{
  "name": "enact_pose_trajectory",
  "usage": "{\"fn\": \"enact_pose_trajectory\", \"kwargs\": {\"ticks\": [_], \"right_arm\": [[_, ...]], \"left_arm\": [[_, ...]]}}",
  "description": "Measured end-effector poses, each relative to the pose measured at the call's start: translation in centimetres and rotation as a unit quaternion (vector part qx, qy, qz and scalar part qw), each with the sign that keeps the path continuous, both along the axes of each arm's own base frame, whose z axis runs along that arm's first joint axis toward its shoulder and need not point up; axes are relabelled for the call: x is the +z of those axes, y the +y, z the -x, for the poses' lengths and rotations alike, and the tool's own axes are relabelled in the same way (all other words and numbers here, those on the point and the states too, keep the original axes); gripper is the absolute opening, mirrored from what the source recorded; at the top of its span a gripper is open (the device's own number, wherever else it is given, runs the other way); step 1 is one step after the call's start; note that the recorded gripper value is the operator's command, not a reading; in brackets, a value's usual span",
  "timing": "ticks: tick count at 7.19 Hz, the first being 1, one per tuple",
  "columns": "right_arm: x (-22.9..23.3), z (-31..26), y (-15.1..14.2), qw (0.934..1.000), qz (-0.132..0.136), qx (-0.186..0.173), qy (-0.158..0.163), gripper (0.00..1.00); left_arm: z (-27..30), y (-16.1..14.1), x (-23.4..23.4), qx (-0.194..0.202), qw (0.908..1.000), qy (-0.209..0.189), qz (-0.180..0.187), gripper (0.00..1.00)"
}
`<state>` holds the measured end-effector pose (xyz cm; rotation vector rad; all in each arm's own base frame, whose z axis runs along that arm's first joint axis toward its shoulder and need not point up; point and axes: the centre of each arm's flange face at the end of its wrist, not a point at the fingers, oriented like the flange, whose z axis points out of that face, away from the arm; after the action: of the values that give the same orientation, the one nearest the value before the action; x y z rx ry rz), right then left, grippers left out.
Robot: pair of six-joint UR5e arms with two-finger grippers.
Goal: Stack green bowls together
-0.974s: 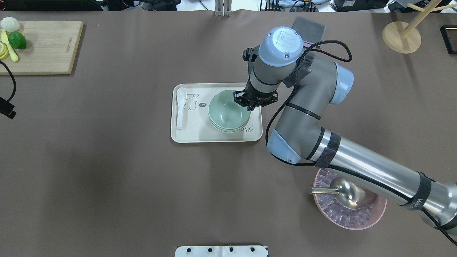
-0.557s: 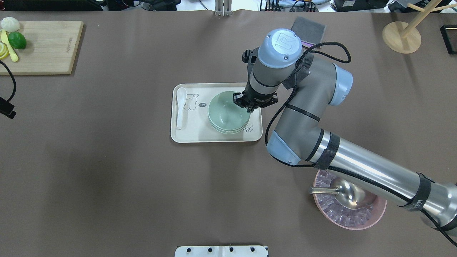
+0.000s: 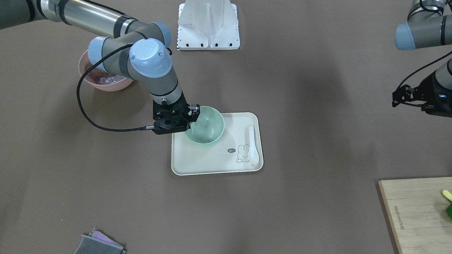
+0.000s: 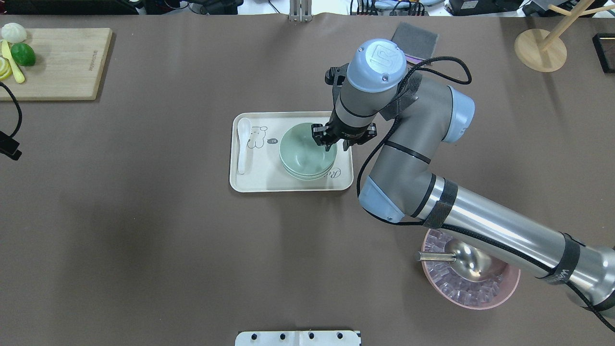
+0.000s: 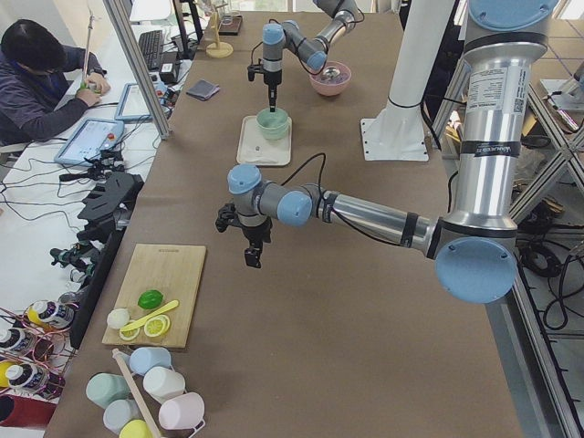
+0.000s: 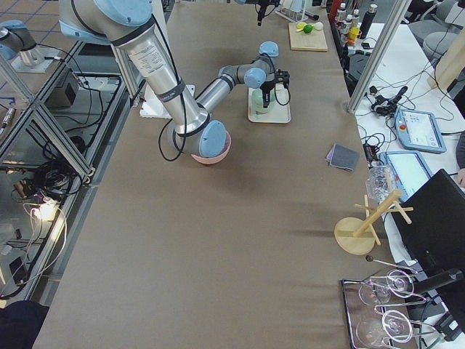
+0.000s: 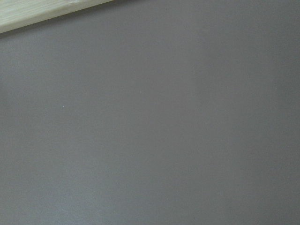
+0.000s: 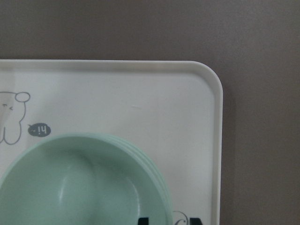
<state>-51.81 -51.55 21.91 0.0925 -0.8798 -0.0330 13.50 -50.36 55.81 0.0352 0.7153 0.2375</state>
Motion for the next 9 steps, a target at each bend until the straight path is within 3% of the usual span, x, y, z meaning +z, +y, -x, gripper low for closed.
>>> {"fn": "enact_pose_trajectory", "kwargs": {"ticks": [3, 5, 9], "right_arm": [[0.3, -2.6, -1.8, 0.9999, 0.009, 0.005, -0.008, 1.00], [3.4, -5.5, -3.0, 0.9996, 0.027, 0.008, -0.002, 1.00], [11.6, -14.9, -4.0, 0.9971, -0.054, -0.039, 0.036, 1.00]], "left_arm": [[0.2, 0.2, 0.6, 0.001, 1.0000, -0.001, 0.004, 0.99], [2.8, 0.6, 1.7, -0.006, 1.0000, -0.002, 0.006, 0.99], [16.2, 2.7, 5.8, 0.021, 0.9997, -0.005, -0.013, 0.99]]}}
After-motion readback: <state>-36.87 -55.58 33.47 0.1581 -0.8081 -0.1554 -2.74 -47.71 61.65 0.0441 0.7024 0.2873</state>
